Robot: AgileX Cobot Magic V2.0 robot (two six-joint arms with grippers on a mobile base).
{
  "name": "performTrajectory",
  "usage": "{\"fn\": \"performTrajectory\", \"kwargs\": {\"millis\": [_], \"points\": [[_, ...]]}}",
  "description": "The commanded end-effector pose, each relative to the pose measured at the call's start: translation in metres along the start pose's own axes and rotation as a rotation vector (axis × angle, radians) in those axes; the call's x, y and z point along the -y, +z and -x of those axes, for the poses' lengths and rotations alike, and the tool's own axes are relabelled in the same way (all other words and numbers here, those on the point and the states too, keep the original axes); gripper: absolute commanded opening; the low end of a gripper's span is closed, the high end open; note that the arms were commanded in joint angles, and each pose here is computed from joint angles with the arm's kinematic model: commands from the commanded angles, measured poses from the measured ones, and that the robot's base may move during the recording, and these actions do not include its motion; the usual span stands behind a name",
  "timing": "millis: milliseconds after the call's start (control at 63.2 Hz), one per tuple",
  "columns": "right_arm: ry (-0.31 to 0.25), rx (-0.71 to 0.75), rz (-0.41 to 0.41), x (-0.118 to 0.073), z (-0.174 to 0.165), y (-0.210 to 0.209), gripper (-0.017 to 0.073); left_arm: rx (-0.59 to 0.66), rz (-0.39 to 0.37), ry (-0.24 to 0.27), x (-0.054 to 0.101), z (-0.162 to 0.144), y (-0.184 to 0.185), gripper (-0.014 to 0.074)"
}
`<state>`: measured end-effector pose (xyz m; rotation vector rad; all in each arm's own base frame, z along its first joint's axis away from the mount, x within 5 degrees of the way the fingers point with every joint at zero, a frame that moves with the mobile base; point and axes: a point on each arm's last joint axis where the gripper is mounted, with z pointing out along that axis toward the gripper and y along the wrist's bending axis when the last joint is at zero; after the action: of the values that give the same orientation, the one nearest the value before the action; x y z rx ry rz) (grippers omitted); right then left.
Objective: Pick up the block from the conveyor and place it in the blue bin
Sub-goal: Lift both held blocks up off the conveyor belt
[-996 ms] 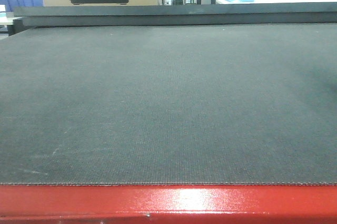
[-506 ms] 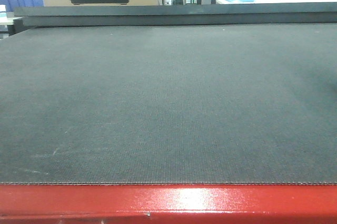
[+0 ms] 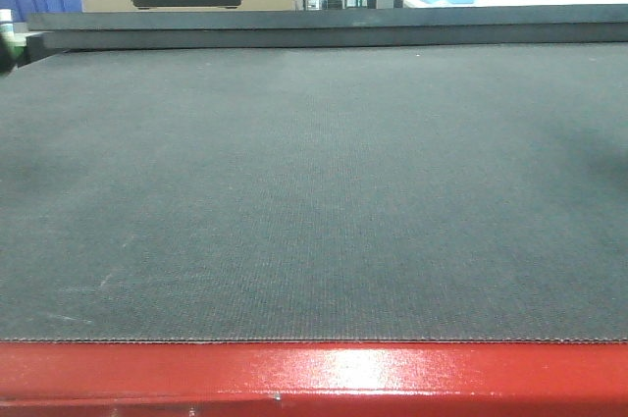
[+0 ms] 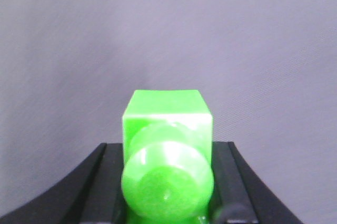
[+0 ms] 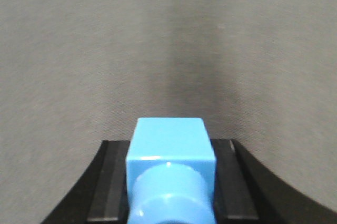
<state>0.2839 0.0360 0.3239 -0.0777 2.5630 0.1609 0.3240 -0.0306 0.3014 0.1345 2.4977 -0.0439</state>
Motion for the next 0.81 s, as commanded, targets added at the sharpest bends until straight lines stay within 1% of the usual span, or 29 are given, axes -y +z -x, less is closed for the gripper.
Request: {"fn": "performTrajectory", "kwargs": {"millis": [0,63,126,174,237,379,490,506,553,648,791], "points": [[-0.068,0.032,0.021,-0.011,0.001,-0.002,-0.0162,0.109,-0.043,0.001,0.019,0.008,-0.018,-0.0111],[-0.101,0.051,0.036,-0.018,0.001,-0.007,-0.0162,0.179,-0.071,0.022,0.031,0.012,-0.03,-0.0111],[-0.131,0.083,0.049,-0.024,0.001,-0.014,-0.0162,0.253,-0.105,0.053,0.044,0.015,-0.045,-0.0111],[-0.147,0.113,0.056,-0.027,0.0,-0.021,-0.0162,0.305,-0.122,0.068,0.05,0.016,-0.059,-0.0111],[-0.155,0.16,0.062,-0.029,-0.001,-0.032,-0.0162,0.356,-0.141,0.08,0.055,0.016,-0.074,-0.0111],[-0.159,0.319,0.065,-0.027,-0.012,-0.058,-0.0162,0.47,-0.154,0.08,0.052,0.012,-0.116,-0.0111],[-0.158,0.441,0.066,-0.024,-0.031,-0.075,-0.0162,0.589,-0.156,0.078,0.047,0.0,-0.146,-0.0111],[-0.157,0.475,0.067,-0.023,-0.033,-0.08,-0.0162,0.606,-0.155,0.079,0.046,-0.002,-0.15,-0.0111],[-0.155,0.524,0.067,-0.022,-0.043,-0.083,-0.0162,0.659,-0.153,0.082,0.043,-0.011,-0.161,-0.0111],[-0.15,0.63,0.068,-0.018,-0.06,-0.094,-0.0162,0.721,-0.157,0.078,0.039,-0.036,-0.169,-0.0111],[-0.15,0.674,0.07,-0.016,-0.08,-0.103,-0.0162,0.832,-0.16,0.075,0.032,-0.067,-0.185,-0.0111]]}}
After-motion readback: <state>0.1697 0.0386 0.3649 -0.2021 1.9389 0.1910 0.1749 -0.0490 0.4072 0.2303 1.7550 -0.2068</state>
